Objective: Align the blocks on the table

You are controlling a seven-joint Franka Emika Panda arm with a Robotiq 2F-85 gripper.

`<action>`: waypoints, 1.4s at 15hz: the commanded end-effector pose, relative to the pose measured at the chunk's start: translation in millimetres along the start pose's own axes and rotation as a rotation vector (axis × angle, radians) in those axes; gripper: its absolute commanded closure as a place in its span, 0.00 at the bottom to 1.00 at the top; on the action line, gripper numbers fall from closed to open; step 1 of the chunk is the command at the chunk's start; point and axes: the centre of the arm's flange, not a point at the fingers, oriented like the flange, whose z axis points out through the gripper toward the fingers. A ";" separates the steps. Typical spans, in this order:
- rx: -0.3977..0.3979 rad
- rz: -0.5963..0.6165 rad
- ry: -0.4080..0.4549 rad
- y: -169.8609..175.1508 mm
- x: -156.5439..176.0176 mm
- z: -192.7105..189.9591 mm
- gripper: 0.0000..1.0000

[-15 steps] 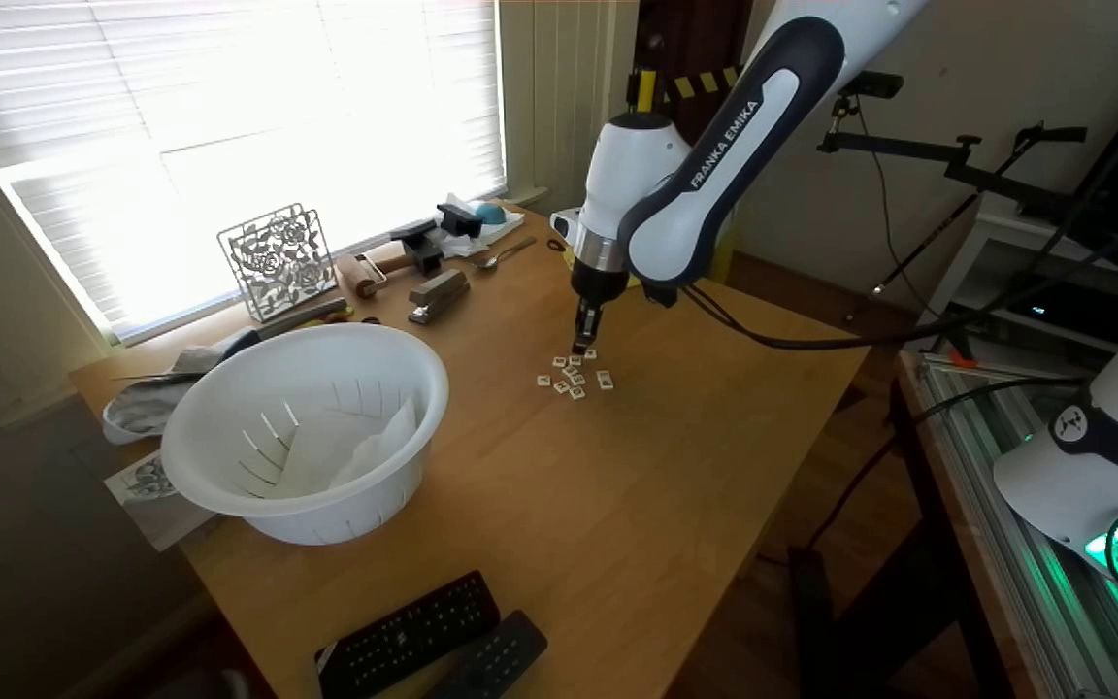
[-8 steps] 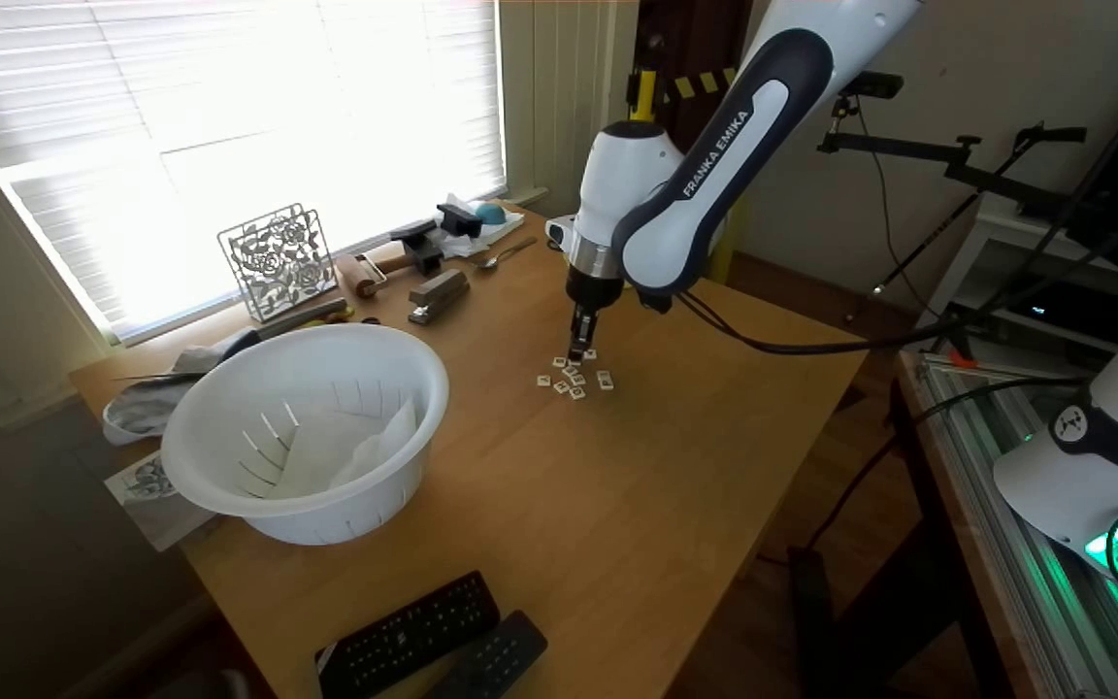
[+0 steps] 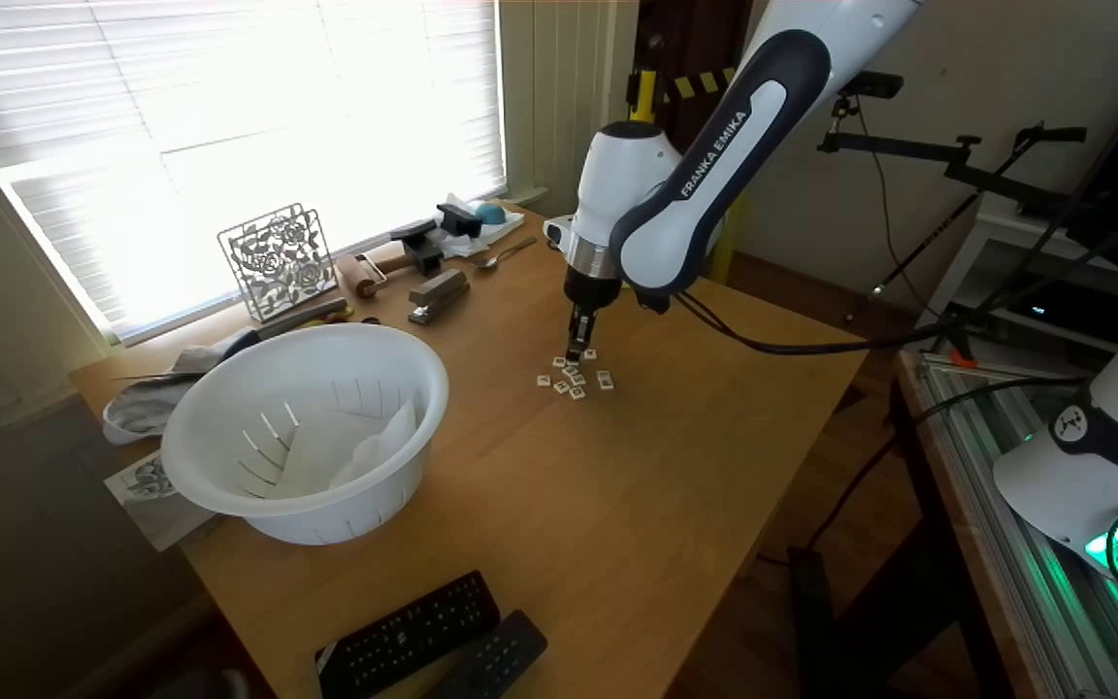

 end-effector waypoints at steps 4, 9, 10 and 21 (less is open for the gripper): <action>0.009 -0.023 -0.029 1.1 -11.2 6.3 1.00; 0.015 -0.024 -0.036 0.5 -21.3 4.7 1.00; 0.017 -0.024 -0.038 0.2 -23.2 4.2 1.00; 0.030 -0.035 -0.062 -4.2 -40.0 3.6 1.00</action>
